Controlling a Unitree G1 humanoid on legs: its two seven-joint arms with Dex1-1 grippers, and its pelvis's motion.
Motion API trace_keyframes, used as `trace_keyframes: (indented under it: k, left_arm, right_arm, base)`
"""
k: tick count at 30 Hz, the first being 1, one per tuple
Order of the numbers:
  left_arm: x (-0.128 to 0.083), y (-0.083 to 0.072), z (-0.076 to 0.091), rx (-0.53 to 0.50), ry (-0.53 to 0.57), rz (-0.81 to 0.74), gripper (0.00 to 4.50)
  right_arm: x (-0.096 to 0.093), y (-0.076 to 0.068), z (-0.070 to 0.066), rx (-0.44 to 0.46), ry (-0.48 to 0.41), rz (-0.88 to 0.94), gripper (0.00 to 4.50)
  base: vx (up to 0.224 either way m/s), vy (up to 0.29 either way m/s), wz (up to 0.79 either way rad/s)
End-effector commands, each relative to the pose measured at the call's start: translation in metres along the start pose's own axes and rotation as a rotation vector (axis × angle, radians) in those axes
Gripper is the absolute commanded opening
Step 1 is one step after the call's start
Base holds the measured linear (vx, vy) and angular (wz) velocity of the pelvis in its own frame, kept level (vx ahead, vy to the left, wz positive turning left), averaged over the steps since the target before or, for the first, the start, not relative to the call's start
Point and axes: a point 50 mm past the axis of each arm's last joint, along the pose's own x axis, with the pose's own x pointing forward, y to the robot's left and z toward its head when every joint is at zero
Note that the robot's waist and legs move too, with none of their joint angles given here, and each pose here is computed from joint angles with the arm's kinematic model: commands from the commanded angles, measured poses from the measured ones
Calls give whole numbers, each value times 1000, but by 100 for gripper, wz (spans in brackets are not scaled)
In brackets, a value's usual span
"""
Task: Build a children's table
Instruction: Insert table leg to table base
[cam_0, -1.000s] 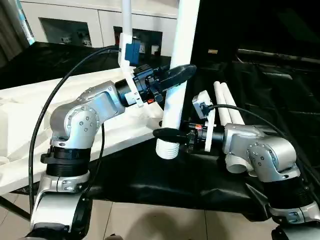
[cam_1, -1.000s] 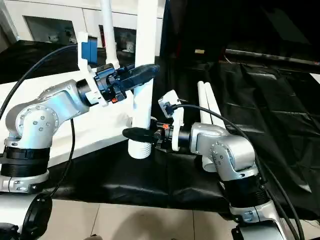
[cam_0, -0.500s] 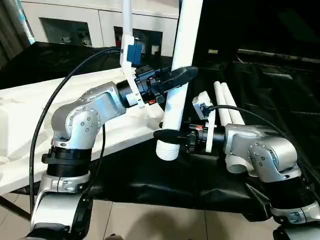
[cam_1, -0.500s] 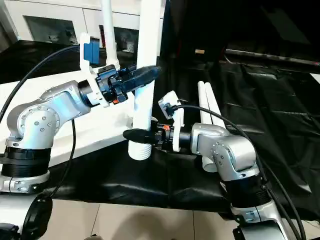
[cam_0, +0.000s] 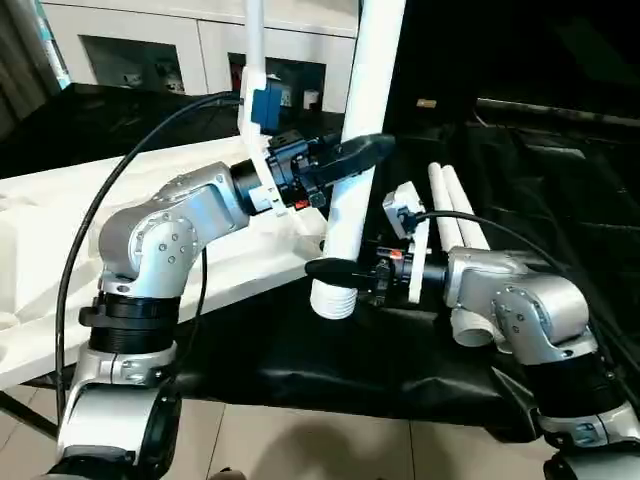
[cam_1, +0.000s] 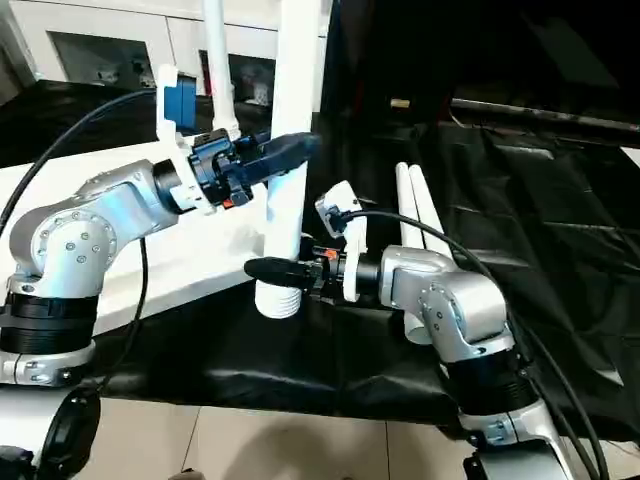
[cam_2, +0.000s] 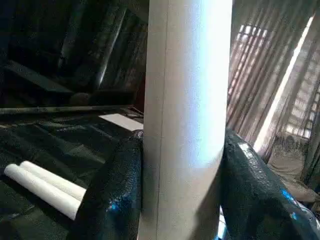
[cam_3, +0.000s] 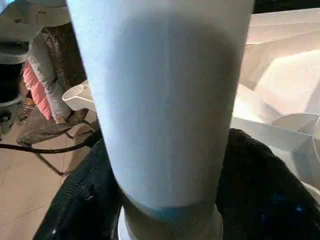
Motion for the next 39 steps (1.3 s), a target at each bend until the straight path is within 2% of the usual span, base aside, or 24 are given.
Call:
trace_keyframes:
  k: [1, 20, 22, 31, 38, 39]
  left_arm:
    - [4, -8, -1, 16, 17, -56, 179]
    - [5, -8, -2, 22, 19, -63, 179]
    - [5, -8, -2, 22, 18, -63, 179]
    - [4, -8, -1, 23, 15, -62, 179]
    - [5, -7, -1, 33, 11, -50, 179]
    - [5, -6, -1, 21, 8, -44, 214]
  right_arm:
    - [-5, -5, 7, -33, -6, -43, 304]
    - [-5, 4, 2, 2, 4, 43, 304]
    - [-5, 4, 2, 4, 4, 46, 276]
    - [-6, 5, 1, 16, 10, 60, 205]
    - [-7, 4, 1, 13, 10, 55, 197]
    - [-7, 3, 1, 8, 4, 45, 196]
  base:
    - [0, 0, 0]
    - [0, 0, 0]
    - [0, 0, 0]
    - [0, 0, 0]
    - [0, 0, 0]
    - [0, 0, 0]
